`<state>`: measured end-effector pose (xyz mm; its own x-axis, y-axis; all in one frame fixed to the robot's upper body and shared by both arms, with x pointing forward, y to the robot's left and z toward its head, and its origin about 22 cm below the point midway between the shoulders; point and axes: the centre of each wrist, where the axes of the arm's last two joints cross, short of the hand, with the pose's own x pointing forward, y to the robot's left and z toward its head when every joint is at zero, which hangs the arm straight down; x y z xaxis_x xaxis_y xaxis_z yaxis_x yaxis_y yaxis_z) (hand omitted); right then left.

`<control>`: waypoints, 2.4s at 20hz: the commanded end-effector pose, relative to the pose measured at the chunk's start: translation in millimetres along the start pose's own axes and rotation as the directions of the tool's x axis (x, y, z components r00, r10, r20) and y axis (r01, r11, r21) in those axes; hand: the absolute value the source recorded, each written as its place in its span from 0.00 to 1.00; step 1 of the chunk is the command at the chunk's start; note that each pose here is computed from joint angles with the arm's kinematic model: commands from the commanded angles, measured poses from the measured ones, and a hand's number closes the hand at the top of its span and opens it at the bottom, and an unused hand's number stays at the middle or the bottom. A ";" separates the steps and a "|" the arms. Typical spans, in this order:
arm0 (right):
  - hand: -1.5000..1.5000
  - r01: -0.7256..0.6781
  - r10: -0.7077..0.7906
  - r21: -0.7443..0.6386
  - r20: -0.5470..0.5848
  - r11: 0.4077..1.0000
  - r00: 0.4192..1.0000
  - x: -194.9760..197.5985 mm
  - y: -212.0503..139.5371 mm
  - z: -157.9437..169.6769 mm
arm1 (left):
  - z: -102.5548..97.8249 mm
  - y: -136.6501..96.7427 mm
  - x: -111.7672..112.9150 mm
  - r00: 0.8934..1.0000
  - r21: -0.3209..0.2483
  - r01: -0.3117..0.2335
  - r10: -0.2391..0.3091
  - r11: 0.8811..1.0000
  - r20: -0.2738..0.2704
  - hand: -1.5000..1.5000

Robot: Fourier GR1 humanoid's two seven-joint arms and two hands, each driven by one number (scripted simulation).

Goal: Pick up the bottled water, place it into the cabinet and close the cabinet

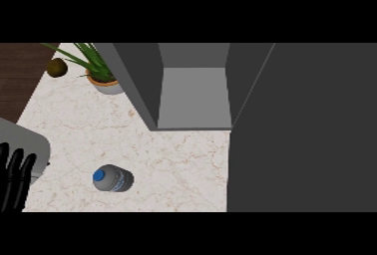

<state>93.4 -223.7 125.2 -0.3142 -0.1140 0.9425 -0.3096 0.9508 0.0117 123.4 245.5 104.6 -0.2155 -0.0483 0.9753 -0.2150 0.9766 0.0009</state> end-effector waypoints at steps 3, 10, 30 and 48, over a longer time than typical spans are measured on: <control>0.00 -0.017 0.017 0.005 0.044 1.000 0.999 31.9 15.0 16.9 | -8.1 -0.4 -39.7 0.996 0.029 -0.003 0.006 1.000 -0.084 0.00; 0.00 0.003 -0.004 0.019 0.050 1.000 0.999 45.4 15.5 24.6 | -10.9 30.5 -94.9 0.976 0.001 -0.050 0.049 0.999 -0.211 0.00; 0.00 -0.008 0.007 0.035 0.027 0.999 1.000 35.0 23.0 47.4 | -11.2 39.0 -250.2 0.947 -0.028 -0.171 0.156 0.985 -0.281 0.00; 0.00 -0.018 0.018 0.013 0.032 1.000 0.999 36.8 22.0 54.5 | 0.8 7.9 -291.1 0.997 -0.129 0.025 -0.035 0.991 -0.074 1.00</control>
<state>26.8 -219.6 108.7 -0.2879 -0.1489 0.9460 -0.3280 0.9434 0.0486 185.4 265.4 -171.1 -0.1347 0.0569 0.9892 -0.1220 0.9898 -0.0736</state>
